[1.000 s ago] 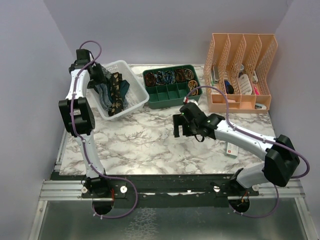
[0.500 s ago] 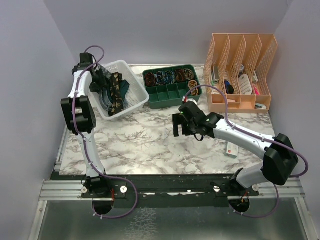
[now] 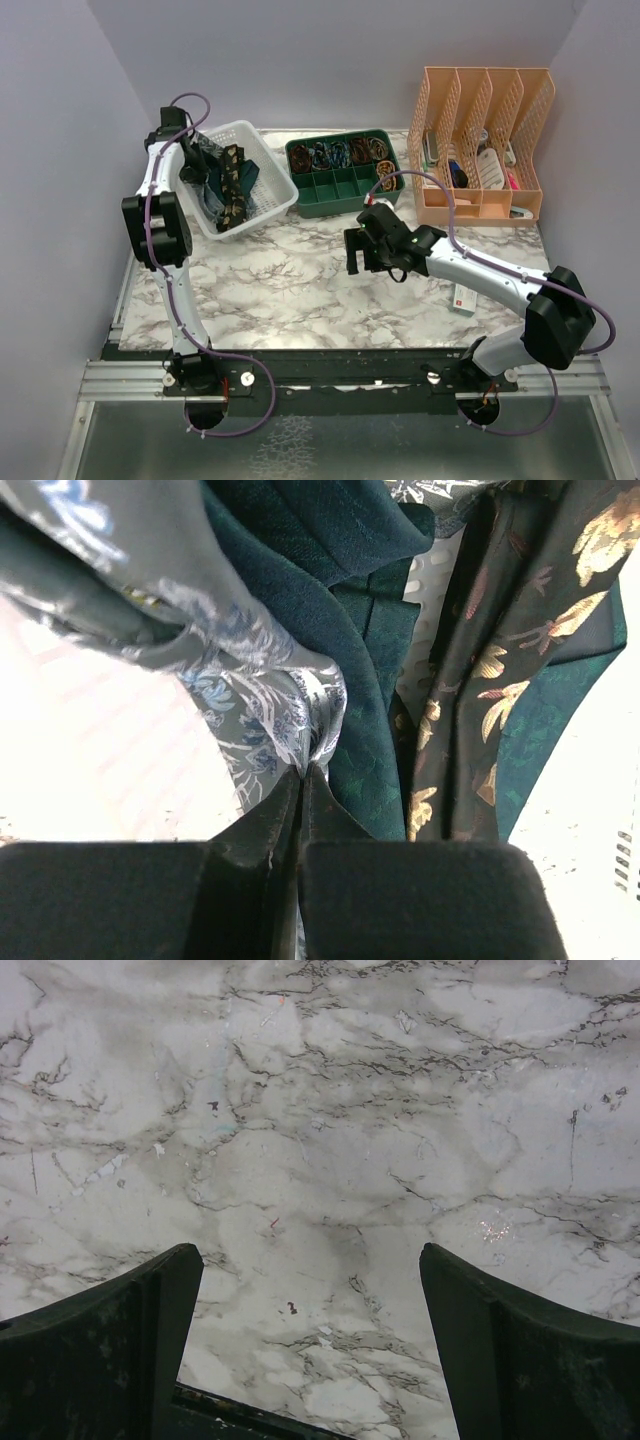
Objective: Roll the ties
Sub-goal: Pick up the tie from the bin.
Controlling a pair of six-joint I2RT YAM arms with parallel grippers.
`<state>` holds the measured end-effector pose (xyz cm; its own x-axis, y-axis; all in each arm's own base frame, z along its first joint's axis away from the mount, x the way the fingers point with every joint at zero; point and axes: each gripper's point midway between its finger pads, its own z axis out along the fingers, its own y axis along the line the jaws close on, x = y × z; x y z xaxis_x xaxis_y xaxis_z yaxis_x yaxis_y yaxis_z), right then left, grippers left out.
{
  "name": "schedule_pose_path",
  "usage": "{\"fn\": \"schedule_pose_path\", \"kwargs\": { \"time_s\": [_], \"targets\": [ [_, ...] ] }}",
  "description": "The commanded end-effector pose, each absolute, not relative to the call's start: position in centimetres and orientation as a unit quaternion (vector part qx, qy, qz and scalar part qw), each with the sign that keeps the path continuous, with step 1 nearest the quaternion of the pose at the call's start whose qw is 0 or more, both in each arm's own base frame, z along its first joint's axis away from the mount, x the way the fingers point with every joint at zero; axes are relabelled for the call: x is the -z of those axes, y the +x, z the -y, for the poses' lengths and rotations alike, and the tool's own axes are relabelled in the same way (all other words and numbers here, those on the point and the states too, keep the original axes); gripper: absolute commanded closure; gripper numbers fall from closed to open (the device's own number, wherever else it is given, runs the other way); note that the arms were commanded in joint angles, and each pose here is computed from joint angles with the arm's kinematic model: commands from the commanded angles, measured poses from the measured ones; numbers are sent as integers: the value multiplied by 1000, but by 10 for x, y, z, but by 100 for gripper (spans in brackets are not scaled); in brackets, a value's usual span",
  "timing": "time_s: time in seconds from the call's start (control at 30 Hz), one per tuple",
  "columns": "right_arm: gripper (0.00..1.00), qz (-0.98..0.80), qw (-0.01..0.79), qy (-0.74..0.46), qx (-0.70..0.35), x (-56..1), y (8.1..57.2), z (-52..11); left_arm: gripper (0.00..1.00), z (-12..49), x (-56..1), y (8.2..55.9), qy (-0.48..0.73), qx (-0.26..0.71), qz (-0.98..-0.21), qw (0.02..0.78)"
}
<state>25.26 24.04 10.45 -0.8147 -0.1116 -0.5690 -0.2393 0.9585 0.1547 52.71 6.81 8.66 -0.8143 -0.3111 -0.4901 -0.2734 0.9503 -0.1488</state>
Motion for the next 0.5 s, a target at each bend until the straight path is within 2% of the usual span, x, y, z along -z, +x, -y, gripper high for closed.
{"fn": "schedule_pose_path", "kwargs": {
  "time_s": [0.0,0.03,0.07,0.17,0.2,0.47],
  "targets": [
    [4,-948,287,-92,-100,-107,252,-237,100,-78,-160,528,-151,6,-931,333],
    [3,-949,286,-91,-100,-106,251,-237,98,-78,-161,529,-148,10,-931,335],
    [3,-948,287,-90,-102,-106,251,-238,83,-77,-159,529,-144,13,-932,331],
    [3,-949,283,-90,-104,-105,250,-237,52,-69,-141,526,-137,32,-941,307],
    [3,-949,283,-90,-104,-104,250,-238,49,-65,-134,526,-135,44,-944,299],
    [3,-949,285,-88,-97,-104,250,-234,50,-65,-91,512,-126,38,-961,243]
  ]
}}
